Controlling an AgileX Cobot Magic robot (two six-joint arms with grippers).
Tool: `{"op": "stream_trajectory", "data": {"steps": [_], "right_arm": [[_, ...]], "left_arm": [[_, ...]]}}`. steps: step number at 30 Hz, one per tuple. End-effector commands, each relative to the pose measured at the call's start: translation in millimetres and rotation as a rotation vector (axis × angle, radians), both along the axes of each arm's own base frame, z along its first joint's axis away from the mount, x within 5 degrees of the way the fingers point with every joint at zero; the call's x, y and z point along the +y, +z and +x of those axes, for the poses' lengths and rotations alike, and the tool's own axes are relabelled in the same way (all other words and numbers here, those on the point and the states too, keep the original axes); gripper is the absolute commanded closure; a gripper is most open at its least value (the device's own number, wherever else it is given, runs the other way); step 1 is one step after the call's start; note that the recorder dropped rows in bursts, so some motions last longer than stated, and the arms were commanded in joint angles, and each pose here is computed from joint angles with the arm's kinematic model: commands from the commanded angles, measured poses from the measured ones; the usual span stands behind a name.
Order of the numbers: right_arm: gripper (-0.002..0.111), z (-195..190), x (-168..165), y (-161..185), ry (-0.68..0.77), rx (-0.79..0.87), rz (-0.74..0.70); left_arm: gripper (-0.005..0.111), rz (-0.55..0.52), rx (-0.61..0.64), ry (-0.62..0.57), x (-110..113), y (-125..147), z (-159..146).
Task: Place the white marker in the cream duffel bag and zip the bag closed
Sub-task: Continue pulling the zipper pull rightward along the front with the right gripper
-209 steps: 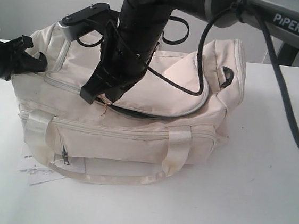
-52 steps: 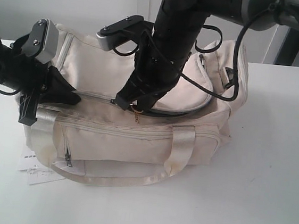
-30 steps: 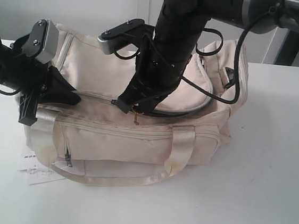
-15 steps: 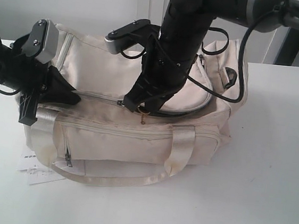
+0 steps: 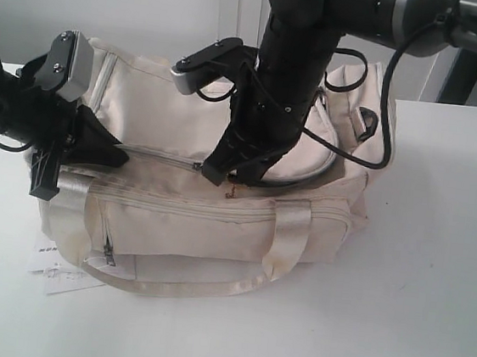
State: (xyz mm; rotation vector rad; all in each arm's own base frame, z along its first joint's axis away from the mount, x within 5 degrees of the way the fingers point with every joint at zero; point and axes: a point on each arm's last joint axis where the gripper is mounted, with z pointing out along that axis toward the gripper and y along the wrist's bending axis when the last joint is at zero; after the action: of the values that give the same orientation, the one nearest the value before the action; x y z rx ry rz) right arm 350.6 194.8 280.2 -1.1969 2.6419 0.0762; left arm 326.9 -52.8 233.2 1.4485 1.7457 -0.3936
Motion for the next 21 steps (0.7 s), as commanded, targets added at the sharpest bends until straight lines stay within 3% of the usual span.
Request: {"op": "stream_trajectory", "data": {"steps": [1, 21], "right_arm": [[0.108, -1, -9, 1, -0.005, 0.0, -0.041], [0.108, 8, -30, 6, -0.062, -0.01, -0.036]], "left_arm": [[0.107, 0.015, -0.03, -0.047, -3, -1, -3], [0.107, 0.012, -0.028, -0.044, -3, -1, -3]]}}
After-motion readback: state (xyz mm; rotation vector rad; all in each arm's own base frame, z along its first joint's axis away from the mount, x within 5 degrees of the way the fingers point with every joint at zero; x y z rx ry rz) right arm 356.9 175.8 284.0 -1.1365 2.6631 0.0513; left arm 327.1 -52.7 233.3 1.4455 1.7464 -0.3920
